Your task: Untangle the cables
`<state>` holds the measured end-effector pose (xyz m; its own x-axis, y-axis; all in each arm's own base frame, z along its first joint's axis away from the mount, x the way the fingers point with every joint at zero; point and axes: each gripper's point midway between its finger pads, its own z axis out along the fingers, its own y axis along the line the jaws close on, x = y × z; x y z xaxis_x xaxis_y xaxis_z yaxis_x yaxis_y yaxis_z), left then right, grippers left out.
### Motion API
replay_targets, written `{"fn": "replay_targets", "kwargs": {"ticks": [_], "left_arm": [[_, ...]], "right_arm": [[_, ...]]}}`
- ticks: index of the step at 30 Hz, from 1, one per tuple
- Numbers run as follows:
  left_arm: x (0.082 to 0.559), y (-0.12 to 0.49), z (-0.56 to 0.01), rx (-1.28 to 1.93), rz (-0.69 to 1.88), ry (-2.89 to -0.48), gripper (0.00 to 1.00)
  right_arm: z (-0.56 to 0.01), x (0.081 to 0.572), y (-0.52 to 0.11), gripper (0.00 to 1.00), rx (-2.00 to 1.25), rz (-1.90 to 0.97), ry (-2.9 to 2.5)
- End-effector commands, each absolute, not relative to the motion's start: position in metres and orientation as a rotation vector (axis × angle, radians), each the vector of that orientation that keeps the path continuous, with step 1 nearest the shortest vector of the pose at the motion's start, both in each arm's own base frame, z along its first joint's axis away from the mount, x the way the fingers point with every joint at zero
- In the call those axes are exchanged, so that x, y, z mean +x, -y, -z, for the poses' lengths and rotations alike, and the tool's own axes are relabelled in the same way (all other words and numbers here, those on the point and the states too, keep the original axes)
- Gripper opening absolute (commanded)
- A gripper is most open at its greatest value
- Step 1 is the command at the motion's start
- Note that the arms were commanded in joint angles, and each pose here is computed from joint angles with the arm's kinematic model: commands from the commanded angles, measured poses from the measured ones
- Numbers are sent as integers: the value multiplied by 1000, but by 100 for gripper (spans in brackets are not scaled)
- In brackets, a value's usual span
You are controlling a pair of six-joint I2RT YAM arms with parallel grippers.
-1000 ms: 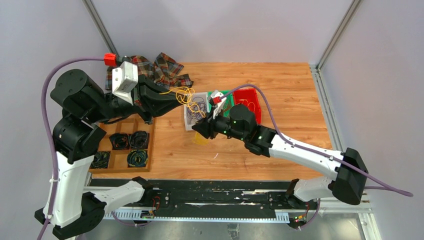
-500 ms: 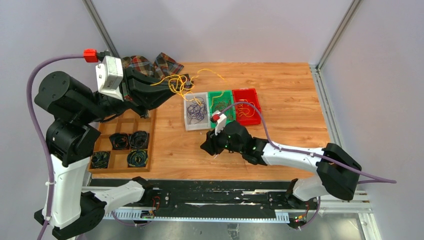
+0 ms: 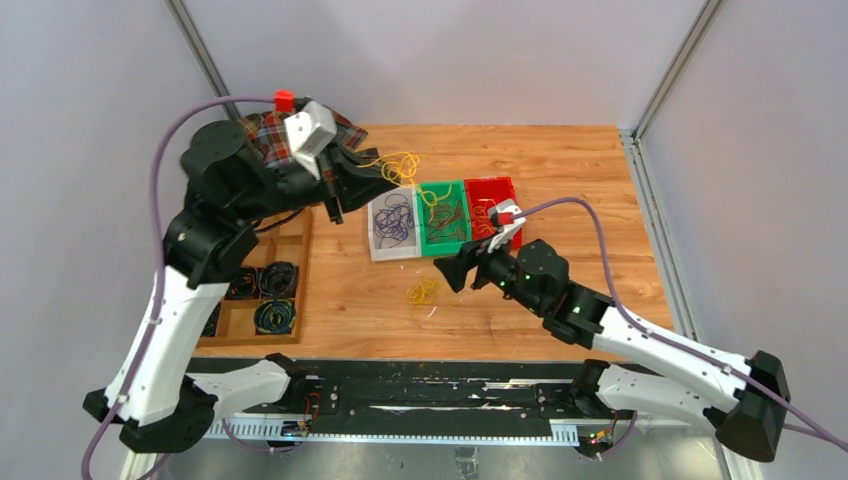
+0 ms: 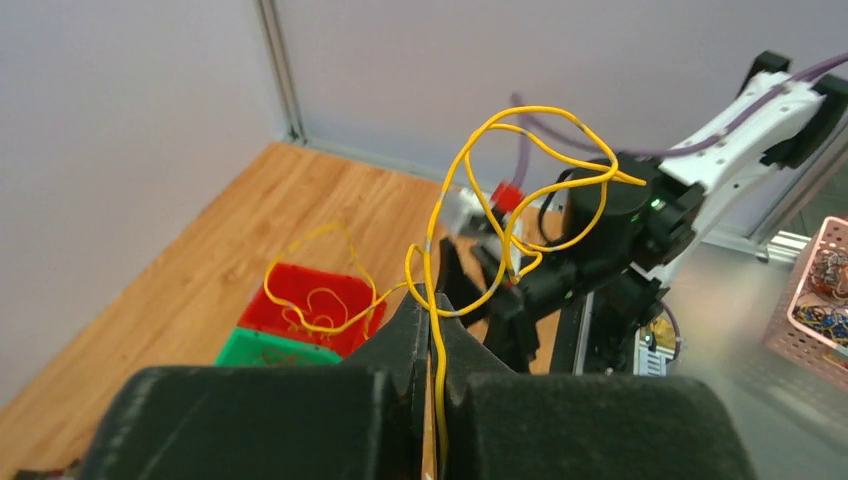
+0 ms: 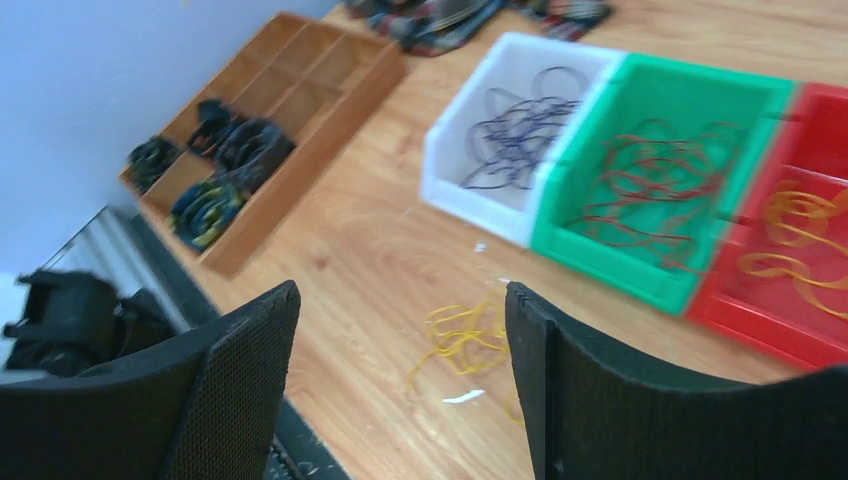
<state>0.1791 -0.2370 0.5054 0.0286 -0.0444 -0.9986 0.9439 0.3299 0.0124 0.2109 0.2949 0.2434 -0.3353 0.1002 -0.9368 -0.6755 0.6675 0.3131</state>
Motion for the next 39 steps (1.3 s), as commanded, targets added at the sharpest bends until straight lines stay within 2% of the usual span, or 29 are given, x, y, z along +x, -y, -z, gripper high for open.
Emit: {"fn": "replay_targets", "kwargs": {"ticks": [1, 8, 17, 31, 35, 39], "left_arm": [[213, 258, -467, 926, 988, -1433, 1], [253, 312, -413, 1030, 1021, -1557, 1], [307, 377, -361, 1088, 1056, -1658, 1], [385, 427, -239, 1156, 983, -1838, 1], [409, 421, -196, 1152, 828, -1914, 1], [440, 404, -163, 1156, 530, -1950, 1]], "right_arm": [[-231, 239, -222, 75, -276, -503, -1840], [-205, 246, -128, 72, 50, -249, -1894], [-192, 245, -67, 71, 295, -93, -1902], [-221, 270, -53, 72, 392, -89, -1880], [-221, 282, -58, 72, 394, -128, -1886], [-223, 294, -68, 72, 366, -176, -1908]]}}
